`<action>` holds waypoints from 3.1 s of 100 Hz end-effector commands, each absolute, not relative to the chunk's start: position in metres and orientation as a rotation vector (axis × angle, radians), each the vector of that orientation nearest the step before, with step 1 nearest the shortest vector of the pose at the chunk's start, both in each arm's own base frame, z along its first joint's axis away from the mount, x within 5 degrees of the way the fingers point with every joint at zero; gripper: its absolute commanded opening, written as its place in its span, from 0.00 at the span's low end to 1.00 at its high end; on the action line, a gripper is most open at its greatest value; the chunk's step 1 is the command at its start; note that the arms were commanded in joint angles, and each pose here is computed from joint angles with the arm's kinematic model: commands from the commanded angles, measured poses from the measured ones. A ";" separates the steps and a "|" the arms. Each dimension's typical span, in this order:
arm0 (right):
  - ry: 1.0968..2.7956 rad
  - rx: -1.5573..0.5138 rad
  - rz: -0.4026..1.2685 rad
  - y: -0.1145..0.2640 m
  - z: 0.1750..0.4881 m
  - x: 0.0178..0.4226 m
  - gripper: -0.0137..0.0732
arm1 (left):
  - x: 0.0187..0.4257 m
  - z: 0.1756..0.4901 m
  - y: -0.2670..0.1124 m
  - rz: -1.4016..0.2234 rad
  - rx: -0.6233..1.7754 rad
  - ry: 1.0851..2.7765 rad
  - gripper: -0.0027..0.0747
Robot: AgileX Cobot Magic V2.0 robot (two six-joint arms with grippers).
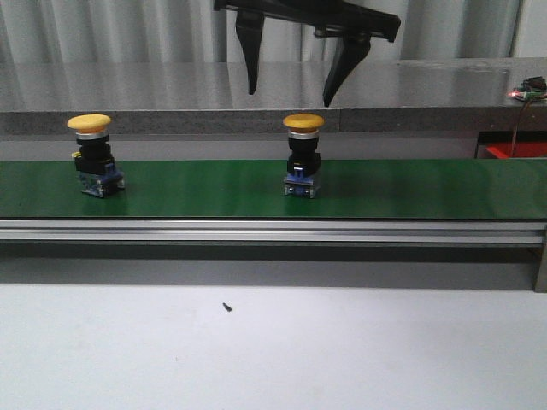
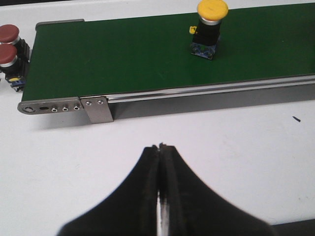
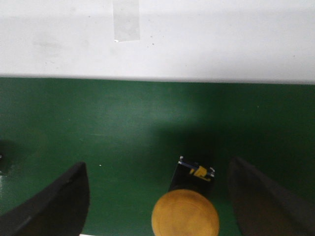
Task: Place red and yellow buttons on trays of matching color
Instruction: 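Lower the right gripper onto the farther yellow button on the belt and grasp it, then carry the yellow button to the yellow tray and release it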
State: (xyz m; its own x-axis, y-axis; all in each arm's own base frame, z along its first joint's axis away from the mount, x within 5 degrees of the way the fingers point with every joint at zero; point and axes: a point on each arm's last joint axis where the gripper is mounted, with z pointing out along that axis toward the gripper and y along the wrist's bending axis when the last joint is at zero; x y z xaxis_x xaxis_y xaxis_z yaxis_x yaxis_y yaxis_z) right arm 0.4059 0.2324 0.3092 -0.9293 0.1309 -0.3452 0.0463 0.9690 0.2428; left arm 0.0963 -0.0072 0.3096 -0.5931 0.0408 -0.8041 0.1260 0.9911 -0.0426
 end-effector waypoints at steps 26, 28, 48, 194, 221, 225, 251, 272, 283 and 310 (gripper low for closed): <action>2.792 0.134 0.243 0.203 0.333 0.387 0.81 | 0.099 0.321 -0.007 -0.119 0.104 2.129 0.01; 2.800 0.136 0.238 0.202 0.330 0.387 0.81 | 0.099 0.321 -0.007 -0.119 0.104 2.129 0.01; 2.870 0.144 0.184 0.198 0.309 0.385 0.81 | 0.099 0.321 -0.007 -0.119 0.104 2.129 0.01; 2.693 0.428 -0.120 -0.015 0.386 0.296 0.31 | 0.099 0.321 -0.007 -0.119 0.104 2.129 0.01; 2.781 0.594 -0.185 -0.054 0.353 0.261 0.31 | 0.099 0.321 -0.007 -0.119 0.104 2.129 0.01; 2.793 0.611 -0.190 -0.057 0.345 0.259 0.31 | 0.099 0.321 -0.007 -0.119 0.104 2.129 0.01; 2.809 0.618 -0.187 -0.062 0.305 0.255 0.31 | 0.099 0.321 -0.007 -0.119 0.104 2.129 0.01; 2.791 0.711 -0.171 -0.078 0.280 0.249 0.31 | 0.099 0.321 -0.007 -0.119 0.104 2.129 0.01; 2.755 0.763 -0.154 -0.087 0.274 0.247 0.31 | 0.099 0.321 -0.007 -0.119 0.104 2.129 0.01; 2.793 0.797 -0.147 -0.097 0.246 0.262 0.31 | 0.099 0.321 -0.007 -0.119 0.104 2.129 0.01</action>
